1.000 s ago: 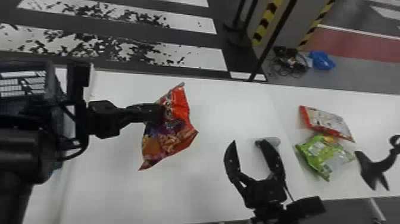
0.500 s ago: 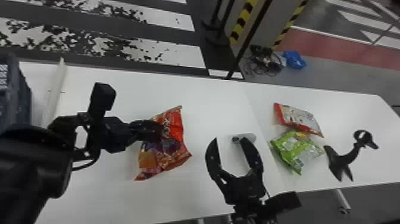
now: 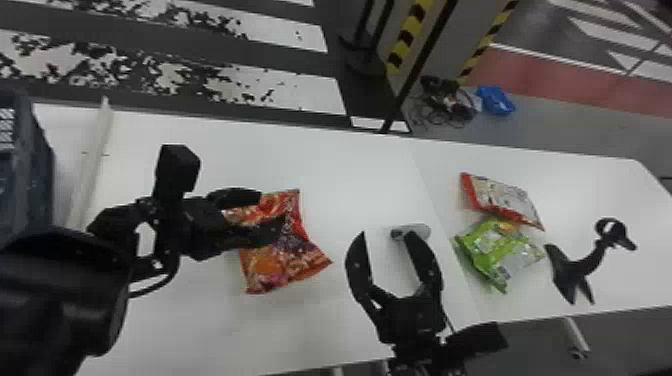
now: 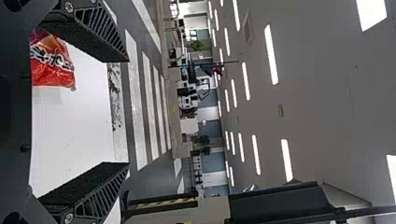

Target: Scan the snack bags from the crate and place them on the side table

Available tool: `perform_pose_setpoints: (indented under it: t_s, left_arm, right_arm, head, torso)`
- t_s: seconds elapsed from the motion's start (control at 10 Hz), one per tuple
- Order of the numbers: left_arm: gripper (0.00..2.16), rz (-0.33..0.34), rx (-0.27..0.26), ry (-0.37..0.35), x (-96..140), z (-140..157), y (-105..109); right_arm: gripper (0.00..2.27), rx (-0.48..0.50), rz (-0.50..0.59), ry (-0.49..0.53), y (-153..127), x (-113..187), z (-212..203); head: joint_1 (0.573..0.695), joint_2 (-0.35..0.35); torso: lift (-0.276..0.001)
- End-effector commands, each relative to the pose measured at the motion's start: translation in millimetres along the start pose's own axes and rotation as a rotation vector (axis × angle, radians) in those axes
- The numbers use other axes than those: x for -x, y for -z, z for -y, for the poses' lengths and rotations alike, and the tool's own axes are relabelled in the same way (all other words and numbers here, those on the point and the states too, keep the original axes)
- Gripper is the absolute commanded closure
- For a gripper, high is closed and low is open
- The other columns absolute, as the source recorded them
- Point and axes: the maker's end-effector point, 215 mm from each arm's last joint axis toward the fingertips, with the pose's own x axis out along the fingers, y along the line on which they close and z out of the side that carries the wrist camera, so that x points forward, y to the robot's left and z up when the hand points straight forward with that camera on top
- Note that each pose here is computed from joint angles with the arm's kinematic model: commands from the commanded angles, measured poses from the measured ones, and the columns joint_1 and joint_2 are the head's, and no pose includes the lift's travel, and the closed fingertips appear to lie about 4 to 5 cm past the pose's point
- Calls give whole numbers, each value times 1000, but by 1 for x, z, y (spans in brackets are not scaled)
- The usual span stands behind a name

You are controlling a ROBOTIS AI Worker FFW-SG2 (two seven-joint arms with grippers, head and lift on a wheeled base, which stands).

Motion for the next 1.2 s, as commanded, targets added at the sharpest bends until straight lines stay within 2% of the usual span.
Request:
perform_pose_setpoints:
  t_s: [0.0, 0.2, 0.3, 0.5, 0.7, 0.9, 1.1]
  left_arm:
    - [26, 45, -4, -58, 12, -5, -17]
    - [33, 65, -1, -264, 44, -39, -33]
    - [33, 101, 4, -330, 71, -53, -43]
    - [33, 171, 35, -488, 142, -86, -45]
    - [36, 271, 18, -631, 217, -110, -52]
    - [39, 322, 39, -725, 283, -126, -44]
    - [39, 342, 81, -759, 327, -129, -28]
  right_arm:
    - [83, -1, 1, -1, -1, 0, -1]
    - [83, 1, 6, -3, -2, -1, -1]
    - [83, 1, 5, -8, -2, -1, -3]
    - [97, 2, 24, -30, -11, -4, -10]
    - [215, 5, 35, -63, -19, -8, -20]
    - [275, 6, 37, -106, -19, -10, -33]
    - [232, 51, 36, -179, -20, -7, -62]
  head:
    - [695, -350]
    - [695, -350]
    - [695, -344]
    - [695, -292]
    - [695, -179]
    - [695, -89]
    - [695, 13]
  torso:
    - [-95]
    - [-95]
    - [-95]
    - [-95]
    - [-95]
    - [-95]
    - [-95]
